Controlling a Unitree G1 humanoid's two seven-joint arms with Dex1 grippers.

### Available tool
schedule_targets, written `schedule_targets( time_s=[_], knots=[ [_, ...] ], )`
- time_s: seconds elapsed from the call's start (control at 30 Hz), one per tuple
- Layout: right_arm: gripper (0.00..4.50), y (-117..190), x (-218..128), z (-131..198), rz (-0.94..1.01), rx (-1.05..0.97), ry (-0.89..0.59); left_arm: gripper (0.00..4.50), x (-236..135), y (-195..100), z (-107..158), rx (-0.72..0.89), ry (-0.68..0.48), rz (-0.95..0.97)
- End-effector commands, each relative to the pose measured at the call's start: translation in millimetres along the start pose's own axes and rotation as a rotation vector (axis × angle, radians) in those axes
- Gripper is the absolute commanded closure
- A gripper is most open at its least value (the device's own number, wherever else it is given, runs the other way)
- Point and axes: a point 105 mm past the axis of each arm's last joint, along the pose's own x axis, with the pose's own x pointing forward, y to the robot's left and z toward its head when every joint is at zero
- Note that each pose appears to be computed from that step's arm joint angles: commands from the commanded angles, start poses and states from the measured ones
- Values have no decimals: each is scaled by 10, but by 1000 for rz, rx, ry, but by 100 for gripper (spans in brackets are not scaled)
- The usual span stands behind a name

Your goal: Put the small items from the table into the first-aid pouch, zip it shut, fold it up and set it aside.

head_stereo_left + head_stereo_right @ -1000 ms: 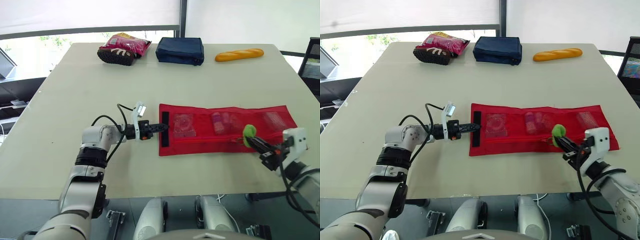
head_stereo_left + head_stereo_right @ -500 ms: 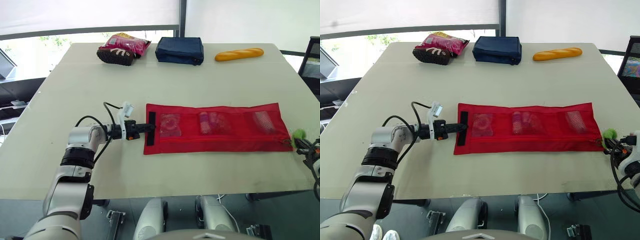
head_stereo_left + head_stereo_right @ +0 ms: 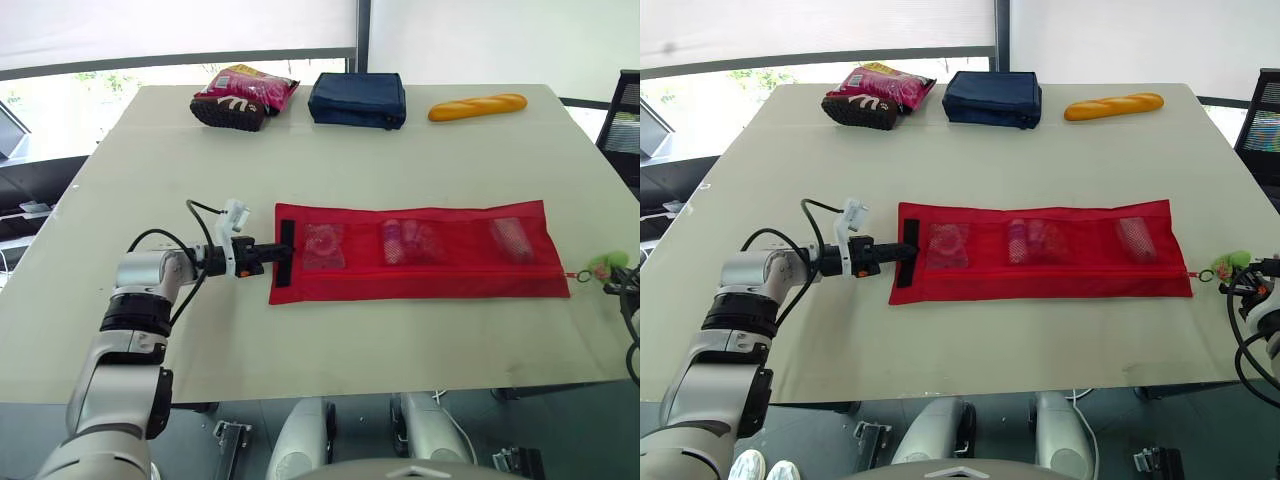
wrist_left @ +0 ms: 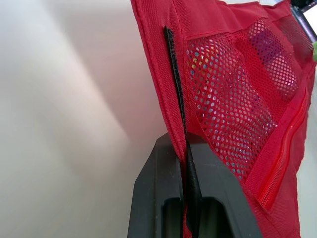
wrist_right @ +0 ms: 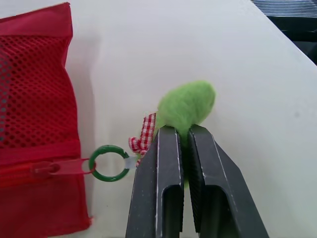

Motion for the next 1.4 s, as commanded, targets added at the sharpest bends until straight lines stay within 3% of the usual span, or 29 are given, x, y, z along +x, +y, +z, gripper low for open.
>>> schedule_targets(
  time_s=[0.03, 0.17, 0.2, 0.23, 0.27, 0.33, 0.47, 0.6, 0.73, 0.83, 1.03, 1.2, 1.4],
  knots=[
    [444, -2, -93, 225, 41, -68, -63, 450, -346, 286, 68, 29, -1, 179],
    [444, 72, -125, 320, 86, -74, -113, 450, -372, 314, 64, 32, 4, 197],
    [379, 75, -136, 341, 88, -76, -123, 450, -397, 336, 60, 33, 6, 209],
    [351, 85, -146, 361, 94, -74, -134, 450, -422, 355, 54, 38, 11, 220],
    [260, 106, -156, 376, 108, -66, -141, 450, -445, 373, 49, 44, 15, 228],
    [214, 206, -189, 387, 172, -45, -150, 450, -486, 403, 57, 52, 18, 242],
    [10, 412, -254, 369, 302, 10, -151, 450, -519, 452, 85, 78, 23, 266],
    [10, 551, -321, 395, 391, 71, -173, 450, -525, 469, 113, 99, 19, 272],
    [0, 828, -394, 227, 505, 121, -100, 330, -559, 522, 165, 116, 0, 305],
    [0, 917, -378, 70, 503, 143, -45, 202, -592, 539, 203, 165, 1, 318],
    [0, 1073, -319, -168, 497, 149, 28, 2, -703, 123, 504, 521, -29, 114],
    [0, 1015, -163, -236, 430, 167, 55, 2, -674, -387, 669, 676, -19, -95],
    [0, 1062, -65, -314, 416, 204, 91, 2, -509, -1068, 607, 798, -19, -391]
  ],
)
